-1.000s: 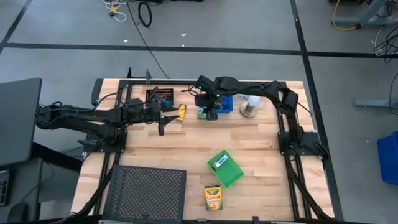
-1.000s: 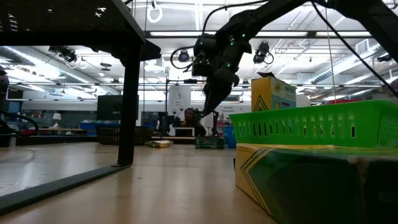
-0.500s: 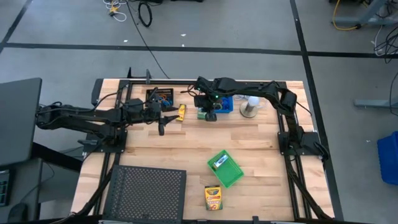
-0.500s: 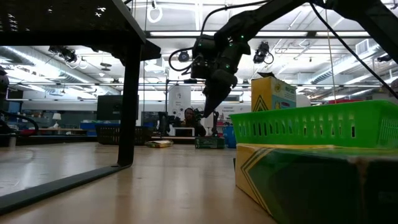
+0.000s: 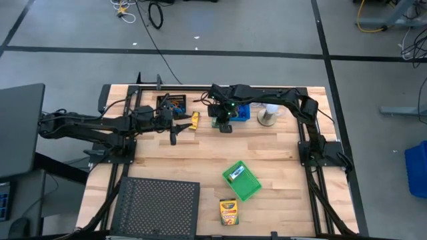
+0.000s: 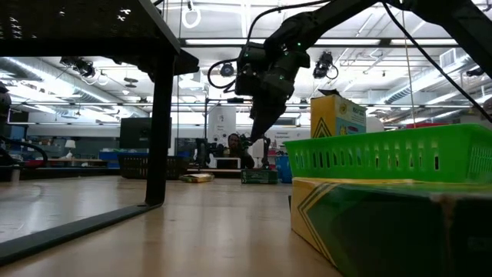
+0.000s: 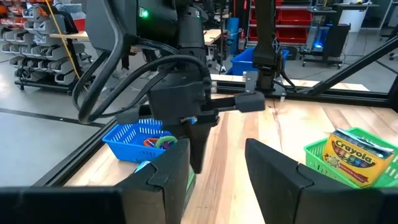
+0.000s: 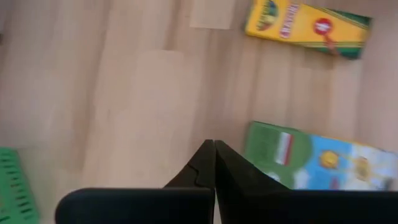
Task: Pick & Place Office Desk Supplies
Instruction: Put the small crayon box into the green bin
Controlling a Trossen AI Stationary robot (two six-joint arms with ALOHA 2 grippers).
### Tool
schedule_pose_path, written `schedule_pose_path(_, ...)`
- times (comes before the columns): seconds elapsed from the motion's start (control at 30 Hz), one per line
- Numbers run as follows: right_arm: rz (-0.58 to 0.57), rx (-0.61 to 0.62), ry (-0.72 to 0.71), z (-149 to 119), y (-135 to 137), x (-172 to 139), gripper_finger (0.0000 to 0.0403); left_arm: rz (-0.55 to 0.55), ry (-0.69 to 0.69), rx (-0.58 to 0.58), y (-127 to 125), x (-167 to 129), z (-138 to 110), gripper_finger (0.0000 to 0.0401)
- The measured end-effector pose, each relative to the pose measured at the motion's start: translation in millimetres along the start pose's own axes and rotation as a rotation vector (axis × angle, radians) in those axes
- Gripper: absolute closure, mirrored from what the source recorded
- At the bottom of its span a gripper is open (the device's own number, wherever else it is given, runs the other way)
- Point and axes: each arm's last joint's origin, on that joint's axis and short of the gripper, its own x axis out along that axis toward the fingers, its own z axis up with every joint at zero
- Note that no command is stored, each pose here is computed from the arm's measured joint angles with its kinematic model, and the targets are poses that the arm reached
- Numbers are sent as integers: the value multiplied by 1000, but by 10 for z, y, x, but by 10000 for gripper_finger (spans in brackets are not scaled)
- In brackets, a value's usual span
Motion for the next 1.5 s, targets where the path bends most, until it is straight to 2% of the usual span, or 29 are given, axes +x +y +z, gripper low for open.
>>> schedule_pose_path(0.2,29,-14,-3,43,91,73,402,-29,4,0,-9,0,-5,235)
schedule_pose_path(0.33,-161,-2,-2,116,76,92,402,-5,36,20,-3,-1,-35,235)
schedule_pose_path(0.53,-259,144,-33,-43,-304,-211,402,0,122,-13,0,-1,-121,235)
schedule_pose_path(0.63,-250,191,-45,-148,-427,-403,403,14,170,-56,10,12,-177,235)
schedule_pose_path(0.73,-197,163,-157,-124,-406,-670,403,30,216,-112,43,58,-159,235)
schedule_pose_path(0.9,-66,28,-427,63,-98,-1182,400,111,379,-157,127,261,-153,235)
schedule_pose_path(1.03,-68,-48,-499,119,268,-1502,362,185,523,-140,196,475,-143,229)
schedule_pose_path(1.17,-92,-141,-477,96,697,-1615,290,199,676,-112,232,648,-105,202)
schedule_pose_path(1.3,-254,-189,-330,38,1050,-1562,207,200,793,-107,236,811,-33,161)
schedule_pose_path(1.4,-335,-172,-243,-46,1237,-1500,165,233,841,-175,273,925,18,133)
schedule_pose_path(1.5,-348,-126,-233,-209,1379,-1436,151,226,883,-274,303,1045,6,114)
